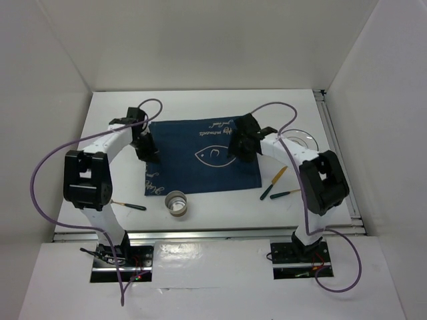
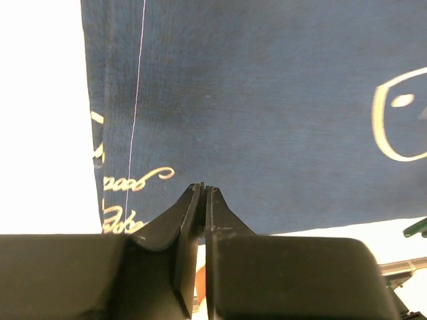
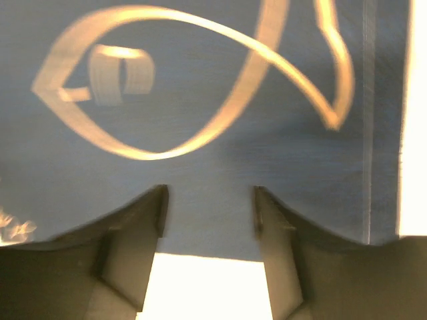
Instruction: Set the dinner table for one person
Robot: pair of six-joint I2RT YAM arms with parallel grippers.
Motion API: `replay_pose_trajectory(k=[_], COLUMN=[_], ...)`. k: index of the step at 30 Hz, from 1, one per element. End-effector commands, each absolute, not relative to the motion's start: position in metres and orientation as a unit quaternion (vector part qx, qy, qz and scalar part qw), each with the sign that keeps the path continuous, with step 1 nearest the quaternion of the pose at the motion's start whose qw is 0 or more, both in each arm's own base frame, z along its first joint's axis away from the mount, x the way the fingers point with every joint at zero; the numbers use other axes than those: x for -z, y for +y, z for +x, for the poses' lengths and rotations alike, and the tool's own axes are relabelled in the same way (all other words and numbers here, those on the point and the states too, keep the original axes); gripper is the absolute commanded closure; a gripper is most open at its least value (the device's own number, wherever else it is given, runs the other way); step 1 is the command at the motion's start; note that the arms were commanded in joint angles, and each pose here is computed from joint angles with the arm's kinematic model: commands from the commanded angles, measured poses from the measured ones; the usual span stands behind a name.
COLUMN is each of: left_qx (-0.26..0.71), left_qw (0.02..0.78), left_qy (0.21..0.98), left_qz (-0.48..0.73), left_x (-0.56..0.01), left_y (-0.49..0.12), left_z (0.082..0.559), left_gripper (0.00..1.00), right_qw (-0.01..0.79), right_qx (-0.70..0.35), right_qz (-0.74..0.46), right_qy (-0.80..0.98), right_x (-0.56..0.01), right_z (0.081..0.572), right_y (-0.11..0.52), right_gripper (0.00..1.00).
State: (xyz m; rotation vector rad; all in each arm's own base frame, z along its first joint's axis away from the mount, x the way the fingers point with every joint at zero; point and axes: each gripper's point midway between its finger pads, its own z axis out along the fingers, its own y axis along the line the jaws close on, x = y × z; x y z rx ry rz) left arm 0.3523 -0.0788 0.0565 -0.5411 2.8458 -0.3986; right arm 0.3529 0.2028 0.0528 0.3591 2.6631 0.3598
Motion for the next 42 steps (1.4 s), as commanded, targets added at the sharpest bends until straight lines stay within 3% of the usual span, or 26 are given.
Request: replay_pose_trajectory(k=[1, 4, 7, 9, 14, 21, 25, 29, 30, 31, 37, 42], left_qx=[0.126, 0.120, 0.124, 0.127, 0.126, 0.127, 0.137, 0.131, 0.125, 0.126, 0.128, 0.132], left_qw=[0.161, 0.201, 0.239, 0.269, 0.323, 0.345, 0.329, 0.332, 0.328, 0.333, 0.323, 0.309], left_qy=[0.964, 0.957, 0.949, 0.939, 0.916, 0.903, 0.908, 0.908, 0.910, 0.908, 0.911, 0.914], left_qz=[-0.170, -0.170, -0.167, -0.175, -0.201, -0.220, -0.221, -0.219, -0.221, -0.220, -0.224, -0.229], left_x=[-0.110, -0.146, -0.185, -0.212, -0.255, -0.267, -0.257, -0.257, -0.253, -0.256, -0.246, -0.235], left_y=[-0.073, -0.068, -0.067, -0.061, -0.037, -0.021, -0.023, -0.021, -0.019, -0.020, -0.018, -0.021], left_z=[0.359, 0.370, 0.374, 0.374, 0.364, 0.353, 0.350, 0.347, 0.346, 0.344, 0.340, 0.338], left_gripper=[0.81, 0.80, 0.80, 0.78, 0.61, 0.60, 0.62, 0.62, 0.62, 0.62, 0.62, 0.65], right_qw=[0.317, 0.326, 0.309, 0.285, 0.237, 0.213, 0.199, 0.225, 0.244, 0.255, 0.318, 0.322], right_qx=[-0.160, -0.194, -0.217, -0.231, -0.263, -0.228, -0.209, -0.205, -0.203, -0.205, -0.186, -0.086], right_qz=[0.077, -0.013, -0.085, -0.143, -0.232, -0.289, -0.294, -0.280, -0.274, -0.270, -0.172, -0.053], right_qy=[0.932, 0.925, 0.922, 0.919, 0.906, 0.905, 0.911, 0.910, 0.908, 0.905, 0.914, 0.942], right_x=[-0.149, -0.175, -0.177, -0.167, -0.146, -0.104, -0.080, -0.096, -0.107, -0.123, -0.177, -0.174], right_z=[0.370, 0.342, 0.312, 0.279, 0.225, 0.201, 0.201, 0.210, 0.216, 0.217, 0.299, 0.383], right_y=[0.224, 0.273, 0.314, 0.349, 0.397, 0.421, 0.426, 0.426, 0.427, 0.423, 0.356, 0.270], right_gripper=[0.34, 0.12, 0.07, 0.06, 0.06, 0.13, 0.29, 0.74, 0.93, 1.00, 1.00, 1.00])
